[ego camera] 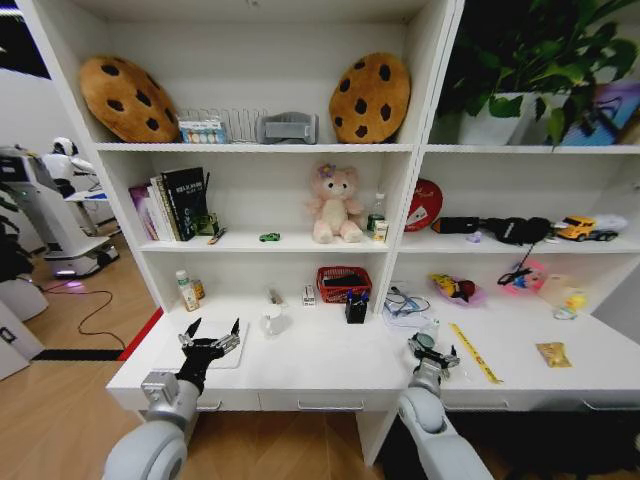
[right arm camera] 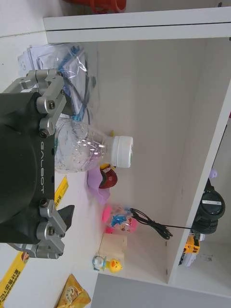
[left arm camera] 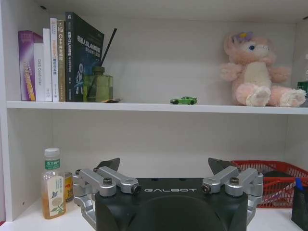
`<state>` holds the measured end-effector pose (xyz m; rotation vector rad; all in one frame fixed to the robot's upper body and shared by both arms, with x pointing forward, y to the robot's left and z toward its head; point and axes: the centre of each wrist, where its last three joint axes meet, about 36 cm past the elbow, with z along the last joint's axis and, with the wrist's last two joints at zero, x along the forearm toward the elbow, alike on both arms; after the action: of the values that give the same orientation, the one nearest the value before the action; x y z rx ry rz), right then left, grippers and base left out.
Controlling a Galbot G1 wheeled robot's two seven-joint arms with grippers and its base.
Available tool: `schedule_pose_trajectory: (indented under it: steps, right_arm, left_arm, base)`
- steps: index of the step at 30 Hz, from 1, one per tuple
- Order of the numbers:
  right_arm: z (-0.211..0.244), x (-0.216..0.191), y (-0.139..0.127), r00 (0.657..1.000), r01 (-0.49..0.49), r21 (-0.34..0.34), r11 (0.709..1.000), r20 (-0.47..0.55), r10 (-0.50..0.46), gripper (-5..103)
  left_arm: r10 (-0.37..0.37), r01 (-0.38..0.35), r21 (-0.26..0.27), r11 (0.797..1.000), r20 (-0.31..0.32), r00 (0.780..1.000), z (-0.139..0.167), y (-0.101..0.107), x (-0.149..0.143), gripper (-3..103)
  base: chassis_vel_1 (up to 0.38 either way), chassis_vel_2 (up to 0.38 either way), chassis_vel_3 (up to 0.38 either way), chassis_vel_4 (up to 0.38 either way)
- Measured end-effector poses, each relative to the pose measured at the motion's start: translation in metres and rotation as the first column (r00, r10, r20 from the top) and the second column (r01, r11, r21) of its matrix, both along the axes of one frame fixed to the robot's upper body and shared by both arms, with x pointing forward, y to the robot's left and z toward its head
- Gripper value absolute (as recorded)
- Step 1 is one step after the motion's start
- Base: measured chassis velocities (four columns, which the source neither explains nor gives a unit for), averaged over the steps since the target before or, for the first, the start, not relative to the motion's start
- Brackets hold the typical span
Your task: Organize the objects on the table.
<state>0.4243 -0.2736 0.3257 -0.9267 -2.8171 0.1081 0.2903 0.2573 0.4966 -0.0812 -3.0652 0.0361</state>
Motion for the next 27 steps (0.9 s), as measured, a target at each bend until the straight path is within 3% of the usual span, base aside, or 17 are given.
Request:
schedule_pose_trajectory:
  steps: [12, 13, 17, 18, 20, 21, 22, 23, 26, 27]
  right_arm:
    - [-0.001, 0.014, -0.002, 1.0, -0.004, 0.04, 0.999, -0.02, 0.005, 103]
    - [-0.001, 0.014, -0.001, 1.0, -0.008, 0.045, 0.999, -0.022, 0.009, 95]
    - [-0.004, 0.011, 0.002, 0.999, -0.017, 0.051, 0.999, -0.03, 0.018, 89]
    - [-0.006, 0.008, 0.003, 0.999, -0.02, 0.052, 0.998, -0.035, 0.022, 79]
    - [-0.007, 0.006, 0.004, 0.999, -0.023, 0.051, 0.998, -0.04, 0.025, 79]
    - [-0.008, 0.005, 0.005, 0.999, -0.026, 0.052, 0.998, -0.041, 0.028, 68]
    - [-0.008, 0.004, 0.006, 0.999, -0.029, 0.052, 0.998, -0.039, 0.031, 68]
    - [-0.006, 0.004, 0.007, 0.999, -0.032, 0.051, 0.998, -0.035, 0.033, 57]
    - [-0.003, 0.004, 0.007, 0.999, -0.036, 0.049, 0.998, -0.025, 0.038, 57]
    - [0.001, 0.004, 0.008, 0.999, -0.042, 0.046, 0.998, -0.014, 0.042, 46]
  left_arm:
    - [0.0, 0.0, 0.0, 1.0, 0.0, 1.0, 0.0, 0.0, 0.0, 100]
    - [0.0, 0.0, 0.0, 1.0, 0.0, 1.0, 0.0, 0.0, 0.0, 100]
    - [0.0, 0.0, 0.0, 1.0, 0.0, 1.0, 0.0, 0.0, 0.0, 100]
    - [0.0, 0.0, 0.0, 1.0, 0.0, 1.0, 0.0, 0.0, 0.0, 100]
    - [0.0, 0.0, 0.0, 1.0, 0.0, 1.0, 0.0, 0.0, 0.0, 100]
    - [0.0, 0.0, 0.0, 1.0, 0.0, 1.0, 0.0, 0.0, 0.0, 100]
    - [0.0, 0.0, 0.0, 1.0, 0.0, 1.0, 0.0, 0.0, 0.0, 100]
    - [0.0, 0.0, 0.0, 1.0, 0.0, 1.0, 0.0, 0.0, 0.0, 100]
    - [0.0, 0.0, 0.0, 1.0, 0.0, 1.0, 0.0, 0.0, 0.0, 100]
    - [0.0, 0.0, 0.0, 1.0, 0.0, 1.0, 0.0, 0.0, 0.0, 100]
  base:
    - [0.0, 0.0, 0.0, 0.0]
    - [0.0, 0.0, 0.0, 0.0]
    - [0.0, 0.0, 0.0, 0.0]
    - [0.0, 0.0, 0.0, 0.0]
    - [0.0, 0.0, 0.0, 0.0]
    - [0.0, 0.0, 0.0, 0.0]
    - [0.0, 0.0, 0.0, 0.0]
    - [0.0, 0.0, 0.0, 0.0]
    - [0.0, 0.0, 0.0, 0.0]
    - [0.0, 0.0, 0.0, 0.0]
